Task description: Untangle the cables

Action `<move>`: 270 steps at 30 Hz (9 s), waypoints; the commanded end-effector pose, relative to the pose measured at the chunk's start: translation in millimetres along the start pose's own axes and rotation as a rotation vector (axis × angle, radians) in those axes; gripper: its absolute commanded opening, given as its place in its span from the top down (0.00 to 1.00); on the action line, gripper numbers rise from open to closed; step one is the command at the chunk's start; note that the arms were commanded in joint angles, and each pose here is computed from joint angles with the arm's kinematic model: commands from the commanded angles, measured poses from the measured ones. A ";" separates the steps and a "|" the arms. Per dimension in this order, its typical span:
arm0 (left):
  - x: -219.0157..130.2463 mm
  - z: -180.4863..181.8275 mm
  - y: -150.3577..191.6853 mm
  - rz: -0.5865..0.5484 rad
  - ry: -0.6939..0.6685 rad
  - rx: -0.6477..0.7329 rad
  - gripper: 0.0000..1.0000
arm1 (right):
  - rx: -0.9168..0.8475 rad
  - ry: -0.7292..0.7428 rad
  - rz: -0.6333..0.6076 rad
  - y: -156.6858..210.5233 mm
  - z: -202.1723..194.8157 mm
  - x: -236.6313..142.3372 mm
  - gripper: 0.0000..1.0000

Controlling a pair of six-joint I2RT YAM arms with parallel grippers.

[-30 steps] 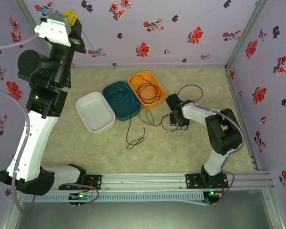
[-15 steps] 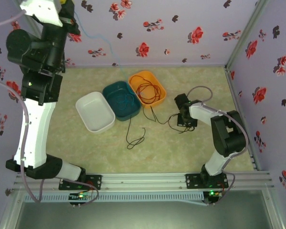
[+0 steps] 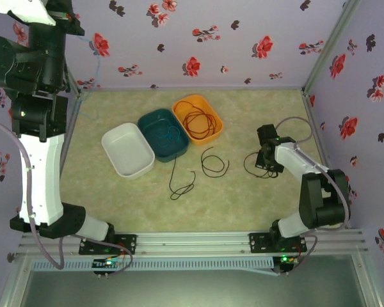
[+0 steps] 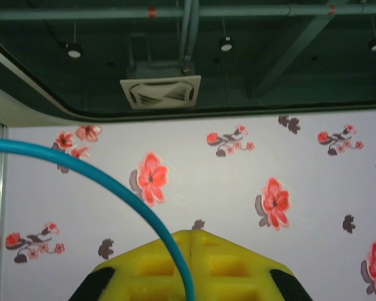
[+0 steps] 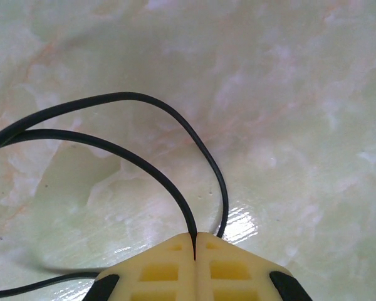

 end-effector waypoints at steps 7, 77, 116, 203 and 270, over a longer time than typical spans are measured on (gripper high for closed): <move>21.3 -18.0 83.1 0.192 0.064 -0.062 1.00 | 0.003 -0.087 -0.061 0.7 -10.6 -36.8 1.00; -67.1 -123.8 258.7 0.689 0.373 -0.308 1.00 | 0.017 -0.232 -0.087 -2.5 4.0 -46.7 1.00; -139.0 -130.6 490.4 1.444 0.214 0.145 1.00 | -0.007 -0.289 -0.090 -0.8 19.9 -50.3 1.00; -225.8 -287.0 310.5 0.802 0.857 -0.363 1.00 | -0.248 -0.878 -0.359 14.8 93.9 -199.4 0.53; -312.0 -28.6 430.6 1.176 -0.281 -0.315 0.17 | -0.393 -0.583 0.024 113.3 179.9 -97.8 0.37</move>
Point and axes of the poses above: each hand's point on the last joint's axis, 136 mm out from that joint toward the fingers, its own x axis out along the fingers, its own z axis along the line the jaws close on, y = z × x, the point moved 6 cm from there along -x, back along the fingers, and after that the axes turned 2 degrees about x, right-handed, at the moved point
